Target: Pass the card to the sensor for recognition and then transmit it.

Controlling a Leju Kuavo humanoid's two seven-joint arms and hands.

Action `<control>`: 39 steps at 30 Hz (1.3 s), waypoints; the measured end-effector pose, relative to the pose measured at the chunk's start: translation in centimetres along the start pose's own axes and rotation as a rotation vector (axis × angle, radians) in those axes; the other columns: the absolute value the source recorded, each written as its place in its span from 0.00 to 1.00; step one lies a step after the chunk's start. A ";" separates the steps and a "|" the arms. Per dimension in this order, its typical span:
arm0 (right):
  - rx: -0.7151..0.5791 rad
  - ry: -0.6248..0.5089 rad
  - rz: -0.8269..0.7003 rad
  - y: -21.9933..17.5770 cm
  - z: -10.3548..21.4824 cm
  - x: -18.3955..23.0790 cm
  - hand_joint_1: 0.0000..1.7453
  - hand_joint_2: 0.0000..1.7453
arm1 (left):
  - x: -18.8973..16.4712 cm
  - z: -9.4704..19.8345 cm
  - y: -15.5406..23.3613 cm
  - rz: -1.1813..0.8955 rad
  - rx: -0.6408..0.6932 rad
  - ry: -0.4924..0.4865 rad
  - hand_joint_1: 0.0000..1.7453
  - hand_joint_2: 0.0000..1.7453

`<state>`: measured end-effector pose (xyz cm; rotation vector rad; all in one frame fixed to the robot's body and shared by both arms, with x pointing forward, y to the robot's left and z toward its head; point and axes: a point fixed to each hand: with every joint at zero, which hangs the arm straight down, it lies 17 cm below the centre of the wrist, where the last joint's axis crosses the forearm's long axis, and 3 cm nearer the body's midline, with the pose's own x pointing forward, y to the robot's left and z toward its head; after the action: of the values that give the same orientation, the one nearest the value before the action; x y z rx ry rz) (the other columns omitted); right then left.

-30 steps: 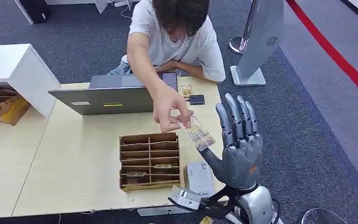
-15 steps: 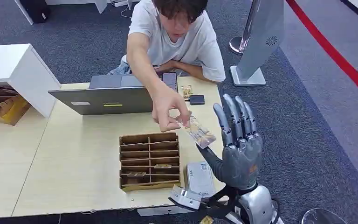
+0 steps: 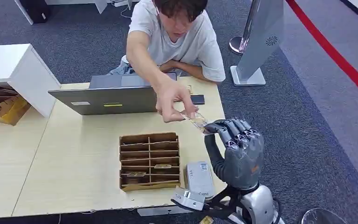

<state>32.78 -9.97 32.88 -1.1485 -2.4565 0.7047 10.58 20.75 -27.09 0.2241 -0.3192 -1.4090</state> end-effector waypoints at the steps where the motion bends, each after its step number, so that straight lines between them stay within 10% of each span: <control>1: 0.000 0.001 -0.002 0.0 0.0 0.0 1.00 1.00 | 0.0 0.0 0.0 0.000 0.000 0.000 0.00 0.00; 39: 0.187 0.146 -0.297 3.0 2.4 -1.0 1.00 1.00 | 0.0 0.0 0.1 -0.002 0.008 -0.003 0.00 0.00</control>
<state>34.10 -9.75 29.14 -0.7193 -2.3140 0.7149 10.69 20.72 -27.07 0.2288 -0.3274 -1.4102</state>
